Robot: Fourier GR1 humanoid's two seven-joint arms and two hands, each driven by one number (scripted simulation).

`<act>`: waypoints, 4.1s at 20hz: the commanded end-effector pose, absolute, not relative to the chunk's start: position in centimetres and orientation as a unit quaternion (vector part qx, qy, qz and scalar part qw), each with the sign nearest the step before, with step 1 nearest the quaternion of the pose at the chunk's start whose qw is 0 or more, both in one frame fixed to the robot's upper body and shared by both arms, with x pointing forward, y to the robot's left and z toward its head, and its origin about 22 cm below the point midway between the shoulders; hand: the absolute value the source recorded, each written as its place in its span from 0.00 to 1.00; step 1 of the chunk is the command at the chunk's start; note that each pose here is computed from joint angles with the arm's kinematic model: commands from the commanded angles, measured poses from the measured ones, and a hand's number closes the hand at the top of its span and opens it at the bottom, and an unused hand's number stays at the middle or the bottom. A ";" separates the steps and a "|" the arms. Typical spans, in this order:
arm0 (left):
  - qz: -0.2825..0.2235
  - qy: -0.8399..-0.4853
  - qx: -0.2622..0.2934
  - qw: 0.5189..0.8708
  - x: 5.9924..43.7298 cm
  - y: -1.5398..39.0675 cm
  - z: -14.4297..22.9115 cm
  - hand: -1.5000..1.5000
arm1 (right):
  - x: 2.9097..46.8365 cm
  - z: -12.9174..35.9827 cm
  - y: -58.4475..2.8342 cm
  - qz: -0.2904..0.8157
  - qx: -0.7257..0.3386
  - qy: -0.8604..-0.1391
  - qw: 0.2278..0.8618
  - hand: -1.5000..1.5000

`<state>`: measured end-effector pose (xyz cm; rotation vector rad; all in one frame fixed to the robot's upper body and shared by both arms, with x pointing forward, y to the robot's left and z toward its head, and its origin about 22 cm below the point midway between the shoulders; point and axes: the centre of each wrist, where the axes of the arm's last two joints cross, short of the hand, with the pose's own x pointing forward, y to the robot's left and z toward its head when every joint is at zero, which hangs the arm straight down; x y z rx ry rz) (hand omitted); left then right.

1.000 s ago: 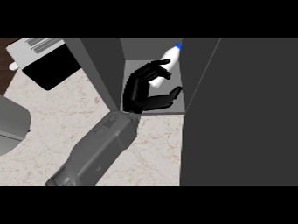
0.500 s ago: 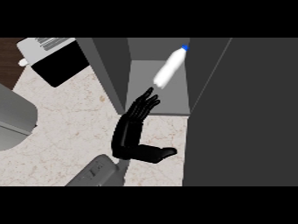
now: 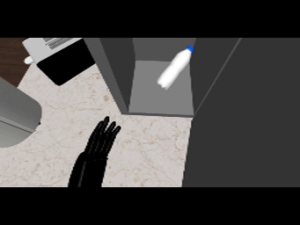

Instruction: Pick up the bottled water, place it into the cabinet and close the cabinet

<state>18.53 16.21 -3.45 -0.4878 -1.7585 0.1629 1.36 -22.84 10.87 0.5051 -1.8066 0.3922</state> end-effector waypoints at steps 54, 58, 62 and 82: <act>0.003 -0.797 -0.217 0.563 12.9 37.3 2.7 0.00 | 16.3 12.1 -12.0 0.276 0.393 -0.662 0.576 1.00; 0.012 -0.799 -0.215 0.562 12.8 37.4 3.1 0.00 | 20.2 11.6 -12.3 0.265 0.382 -0.651 0.600 1.00; 0.015 -0.792 -0.203 0.576 11.9 38.3 2.3 0.00 | 25.1 12.2 -12.1 0.216 0.317 -0.680 0.625 1.00; 0.024 -0.795 -0.222 0.564 11.4 38.4 2.5 0.00 | 39.1 14.1 -9.4 0.173 0.201 -0.706 0.656 1.00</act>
